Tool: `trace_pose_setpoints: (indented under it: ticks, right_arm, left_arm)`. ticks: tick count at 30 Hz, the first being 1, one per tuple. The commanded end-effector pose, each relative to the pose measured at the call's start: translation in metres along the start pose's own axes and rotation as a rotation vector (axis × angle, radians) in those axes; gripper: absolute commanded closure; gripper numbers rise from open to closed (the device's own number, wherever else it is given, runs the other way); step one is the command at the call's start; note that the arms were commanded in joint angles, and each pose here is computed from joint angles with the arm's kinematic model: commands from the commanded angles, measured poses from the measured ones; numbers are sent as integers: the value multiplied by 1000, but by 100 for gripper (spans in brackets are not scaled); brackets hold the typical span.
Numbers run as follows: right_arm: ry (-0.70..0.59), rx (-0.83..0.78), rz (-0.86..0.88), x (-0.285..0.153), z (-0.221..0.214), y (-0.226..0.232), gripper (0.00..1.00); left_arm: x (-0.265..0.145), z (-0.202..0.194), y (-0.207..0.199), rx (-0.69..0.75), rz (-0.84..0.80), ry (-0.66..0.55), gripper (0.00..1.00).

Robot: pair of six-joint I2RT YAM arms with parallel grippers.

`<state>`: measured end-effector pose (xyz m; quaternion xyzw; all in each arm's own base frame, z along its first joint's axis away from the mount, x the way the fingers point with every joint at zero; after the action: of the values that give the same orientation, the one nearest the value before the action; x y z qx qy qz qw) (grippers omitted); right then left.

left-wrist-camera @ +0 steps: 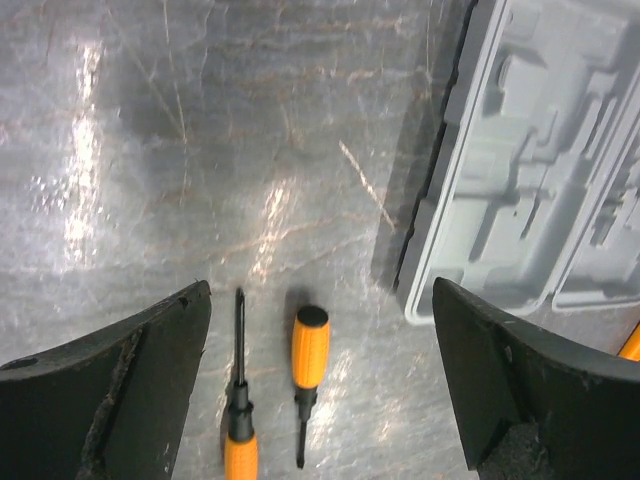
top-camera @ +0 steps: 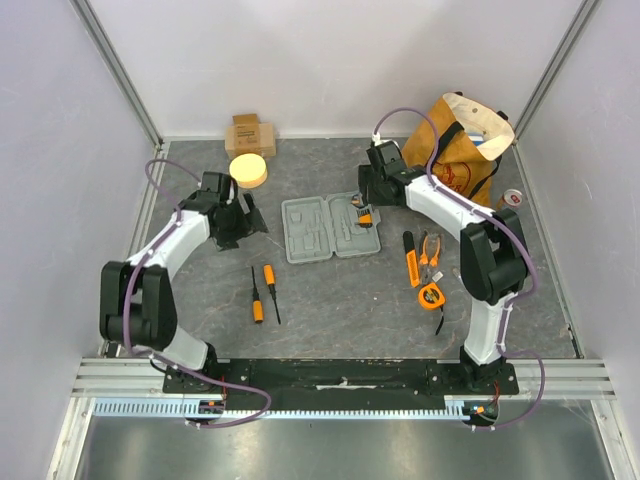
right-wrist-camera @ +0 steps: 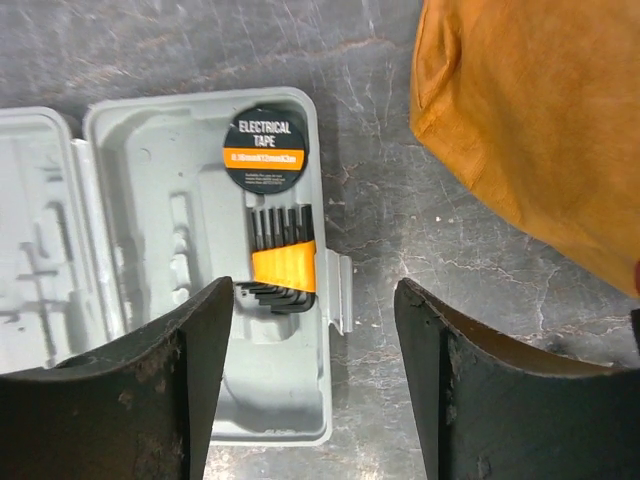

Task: Pack the tool kit

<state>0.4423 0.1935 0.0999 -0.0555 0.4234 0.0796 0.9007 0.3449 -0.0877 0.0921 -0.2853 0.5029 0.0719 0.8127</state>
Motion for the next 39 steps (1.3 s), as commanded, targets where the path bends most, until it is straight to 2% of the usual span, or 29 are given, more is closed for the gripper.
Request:
trace_pose_setpoints:
  ticks: [1,4,8,17,21,23,27,39]
  right_arm:
    - [-174,52,2,-46,47,1,28]
    - [-158,130,-78,-56,24,-17,32]
    - [-136,216,-175,-69,-15,-45,44]
    - [-61,355,-344,-88,-101,-102,47]
    - [-50,390,-385,-83,-122,-119,64]
    - [-53,400,-381,-77,-126,-124,68]
    - [-46,426,-381,-63,-128,-132,68]
    - [94,416,-343,-15,-166,-131,65]
  left_arm:
    - [-26,-6,8,58,-19,-50,3]
    - [-39,-10,5,74,-64,-65,3]
    - [-50,-12,-7,84,-138,-72,7]
    - [-52,-16,-21,80,-231,-51,13]
    - [-46,-21,-22,74,-237,-21,15]
    - [-46,-22,-21,80,-240,-15,16]
    - [-47,-22,-18,78,-229,-31,16]
    - [-50,-22,-13,86,-207,-46,17]
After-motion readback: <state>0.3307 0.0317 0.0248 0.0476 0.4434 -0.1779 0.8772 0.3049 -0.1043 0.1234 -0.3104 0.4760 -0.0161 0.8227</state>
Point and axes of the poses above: each gripper's point midway between its finger pads, its own x axis out along the fingers, its own y axis along the line the jaws close on, z = x × y, the point moved 1 cm from there along -x, back along the fingers, and after that the axes turned 8 degrees about -x, right-handed, at the moved point
